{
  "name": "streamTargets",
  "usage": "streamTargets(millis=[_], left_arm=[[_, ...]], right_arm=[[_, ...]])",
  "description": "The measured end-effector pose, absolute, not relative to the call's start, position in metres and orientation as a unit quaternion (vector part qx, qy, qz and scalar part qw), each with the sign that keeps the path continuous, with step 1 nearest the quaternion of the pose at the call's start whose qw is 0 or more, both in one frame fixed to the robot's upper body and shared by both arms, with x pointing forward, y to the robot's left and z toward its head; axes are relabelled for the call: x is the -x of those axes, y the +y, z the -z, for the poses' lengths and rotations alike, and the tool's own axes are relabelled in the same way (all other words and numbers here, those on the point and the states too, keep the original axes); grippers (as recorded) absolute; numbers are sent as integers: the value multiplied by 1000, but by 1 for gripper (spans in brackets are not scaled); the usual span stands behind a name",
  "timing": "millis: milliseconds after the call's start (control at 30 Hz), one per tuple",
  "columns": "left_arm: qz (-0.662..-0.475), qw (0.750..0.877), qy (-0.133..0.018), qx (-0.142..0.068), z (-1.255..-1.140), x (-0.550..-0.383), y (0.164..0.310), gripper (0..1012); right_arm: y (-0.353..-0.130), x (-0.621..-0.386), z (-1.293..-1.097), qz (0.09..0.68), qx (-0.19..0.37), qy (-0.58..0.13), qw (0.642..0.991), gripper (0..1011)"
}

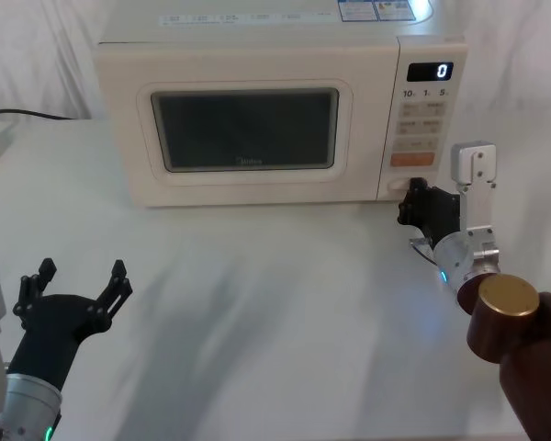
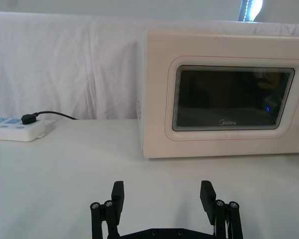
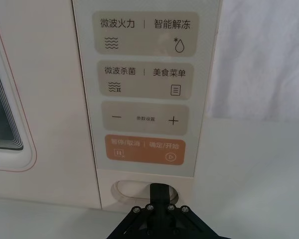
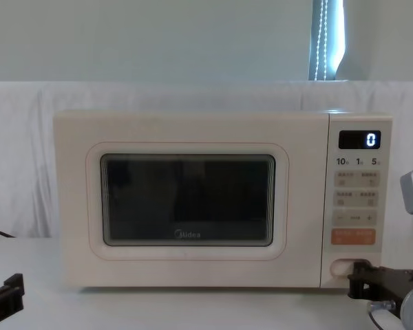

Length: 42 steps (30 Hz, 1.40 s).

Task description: Press the button to open the microwave door with one hand; close the microwave door with the other hand.

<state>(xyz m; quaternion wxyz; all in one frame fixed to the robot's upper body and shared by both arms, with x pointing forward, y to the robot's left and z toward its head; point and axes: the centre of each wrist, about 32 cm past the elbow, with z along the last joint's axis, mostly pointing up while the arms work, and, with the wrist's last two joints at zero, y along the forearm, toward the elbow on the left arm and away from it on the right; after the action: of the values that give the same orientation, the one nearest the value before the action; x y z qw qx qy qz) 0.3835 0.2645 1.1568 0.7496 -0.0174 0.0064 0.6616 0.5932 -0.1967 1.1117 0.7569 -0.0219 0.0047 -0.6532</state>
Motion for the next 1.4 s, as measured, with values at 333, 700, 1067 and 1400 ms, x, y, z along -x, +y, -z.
streamTargets(millis=[333,700,1067,1400], left_arm=[[-662,750,6,17,-1157,-384,265,1001],[-662,750,6,17,-1157,-384,265,1001],[-662,750,6,17,-1157,-384,265,1001],[-662,750,6,17,-1157,-384,265,1001]], right_arm=[[-194,-594,-1111,652,21,6,758,0],[-190,-595,-1112,649,20,5,760,0],[-188,-596,-1112,650,20,3,759,0],[-187,-596,-1112,653,19,3,757,0]])
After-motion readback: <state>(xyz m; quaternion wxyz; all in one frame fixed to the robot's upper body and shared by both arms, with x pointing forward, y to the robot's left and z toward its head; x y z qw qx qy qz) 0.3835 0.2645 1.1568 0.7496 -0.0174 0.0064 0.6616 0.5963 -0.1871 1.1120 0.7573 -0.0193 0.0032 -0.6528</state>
